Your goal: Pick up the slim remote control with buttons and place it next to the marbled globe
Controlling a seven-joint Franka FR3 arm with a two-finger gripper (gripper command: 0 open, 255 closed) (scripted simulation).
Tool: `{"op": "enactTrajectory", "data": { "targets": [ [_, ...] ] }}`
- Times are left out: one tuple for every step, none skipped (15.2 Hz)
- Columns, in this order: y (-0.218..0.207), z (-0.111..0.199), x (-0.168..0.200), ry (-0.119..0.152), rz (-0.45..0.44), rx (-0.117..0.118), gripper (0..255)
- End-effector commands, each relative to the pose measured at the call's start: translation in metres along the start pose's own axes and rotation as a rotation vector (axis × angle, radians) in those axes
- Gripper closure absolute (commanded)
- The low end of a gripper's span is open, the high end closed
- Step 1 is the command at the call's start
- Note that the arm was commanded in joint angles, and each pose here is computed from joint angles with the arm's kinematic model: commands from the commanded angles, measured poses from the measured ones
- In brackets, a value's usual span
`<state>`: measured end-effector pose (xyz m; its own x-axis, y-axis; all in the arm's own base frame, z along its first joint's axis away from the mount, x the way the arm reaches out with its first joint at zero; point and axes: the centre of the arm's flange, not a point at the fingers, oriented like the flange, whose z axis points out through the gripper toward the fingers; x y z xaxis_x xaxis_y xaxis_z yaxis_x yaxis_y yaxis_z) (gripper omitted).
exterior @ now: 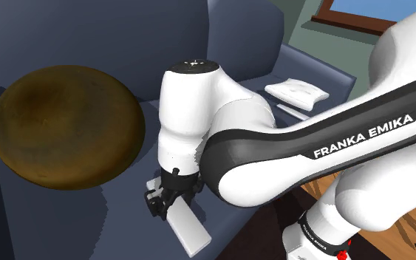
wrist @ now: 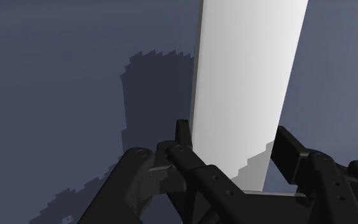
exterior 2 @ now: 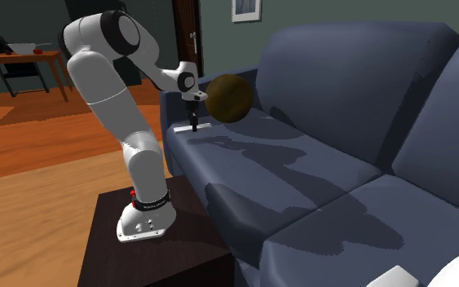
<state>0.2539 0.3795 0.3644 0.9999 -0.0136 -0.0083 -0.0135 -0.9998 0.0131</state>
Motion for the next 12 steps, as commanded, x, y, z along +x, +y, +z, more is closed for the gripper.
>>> {"op": "enactTrajectory", "data": {
  "targets": [
    [0.0002,0.0119,0.0,0.001,0.0,0.001,255],
    [0.0002,0.0155,0.0,0.001,0.0,0.001,255],
    [0.0002,0.0155,0.0,0.001,0.0,0.001,255],
    [0.0002,0.0155,0.0,0.001,0.0,0.001,255],
    [0.0002,0.0155,0.0,0.001,0.0,0.001,255],
    [0.0002,0.0155,0.0,0.001,0.0,0.001,255],
    [0.0002,0.0155,0.0,0.001,0.0,0.001,255],
    [0.0002,0.0155,0.0,0.001,0.0,0.001,255],
    [0.0002,0.0155,0.0,0.001,0.0,0.001,255],
    [0.0002,0.0155,0.0,0.001,0.0,0.001,255],
    [0.0002,0.0155,0.0,0.001,0.0,0.001,0],
    [0.0002,0.0156,0.0,0.001,0.0,0.001,0]
  ]
}}
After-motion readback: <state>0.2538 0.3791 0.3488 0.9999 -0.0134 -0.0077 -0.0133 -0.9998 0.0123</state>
